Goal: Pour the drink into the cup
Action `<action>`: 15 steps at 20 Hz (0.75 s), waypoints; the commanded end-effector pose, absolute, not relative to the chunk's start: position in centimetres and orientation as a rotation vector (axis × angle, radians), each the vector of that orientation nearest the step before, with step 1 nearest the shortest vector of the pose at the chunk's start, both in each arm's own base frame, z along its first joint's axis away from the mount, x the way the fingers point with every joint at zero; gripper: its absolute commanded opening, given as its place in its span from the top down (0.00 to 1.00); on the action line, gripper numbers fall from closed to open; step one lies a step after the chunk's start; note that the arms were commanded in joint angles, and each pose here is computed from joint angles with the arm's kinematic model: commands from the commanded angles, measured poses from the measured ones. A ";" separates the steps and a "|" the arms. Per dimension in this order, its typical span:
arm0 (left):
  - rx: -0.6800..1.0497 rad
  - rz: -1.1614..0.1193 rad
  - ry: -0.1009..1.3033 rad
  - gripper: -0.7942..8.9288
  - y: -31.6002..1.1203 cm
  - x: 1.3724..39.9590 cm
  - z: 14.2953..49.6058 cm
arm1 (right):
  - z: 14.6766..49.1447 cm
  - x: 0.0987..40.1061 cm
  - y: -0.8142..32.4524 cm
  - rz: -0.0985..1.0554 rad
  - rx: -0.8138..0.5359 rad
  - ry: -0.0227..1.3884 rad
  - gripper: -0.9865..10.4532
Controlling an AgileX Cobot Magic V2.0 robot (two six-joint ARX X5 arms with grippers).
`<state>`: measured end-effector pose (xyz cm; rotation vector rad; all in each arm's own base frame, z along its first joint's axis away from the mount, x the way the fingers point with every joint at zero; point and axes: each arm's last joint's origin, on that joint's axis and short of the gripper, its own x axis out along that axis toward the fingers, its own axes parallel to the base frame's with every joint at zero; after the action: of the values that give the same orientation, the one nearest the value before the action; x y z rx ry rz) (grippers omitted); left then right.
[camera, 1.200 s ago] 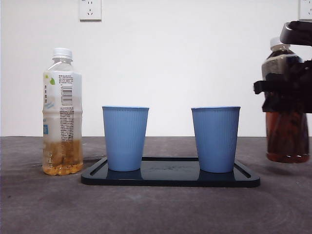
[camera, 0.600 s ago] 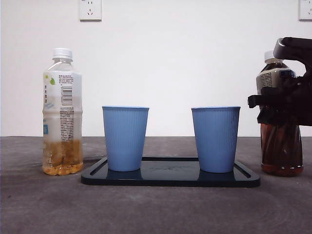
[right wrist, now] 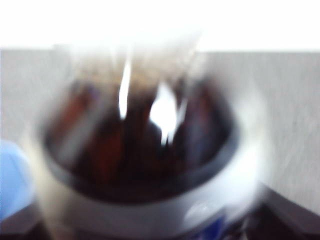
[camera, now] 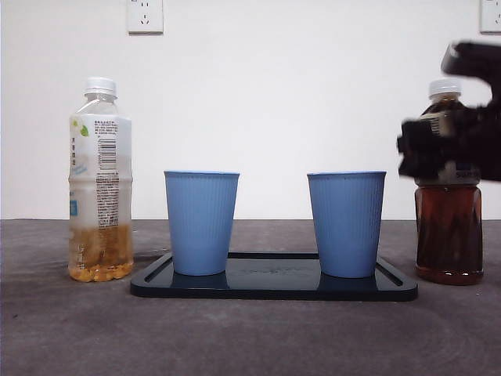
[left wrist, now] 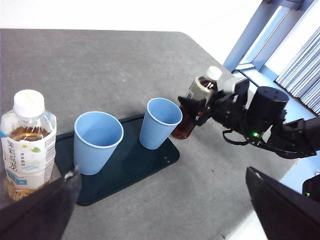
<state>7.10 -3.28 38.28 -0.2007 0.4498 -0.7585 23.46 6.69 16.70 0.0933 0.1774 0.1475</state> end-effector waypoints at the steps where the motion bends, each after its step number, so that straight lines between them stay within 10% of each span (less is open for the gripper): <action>1: -0.197 -0.770 0.419 0.37 -3.3 7.0 39.0 | 17.8 23.4 6.7 0.148 0.087 0.155 0.51; 15: -0.093 -0.658 0.421 0.37 -3.3 8.4 38.7 | 24.7 15.6 5.3 0.234 0.198 0.275 0.51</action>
<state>8.10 -3.24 38.08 -0.1263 0.4486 -0.6598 16.00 5.32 23.88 0.1633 0.2654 0.2250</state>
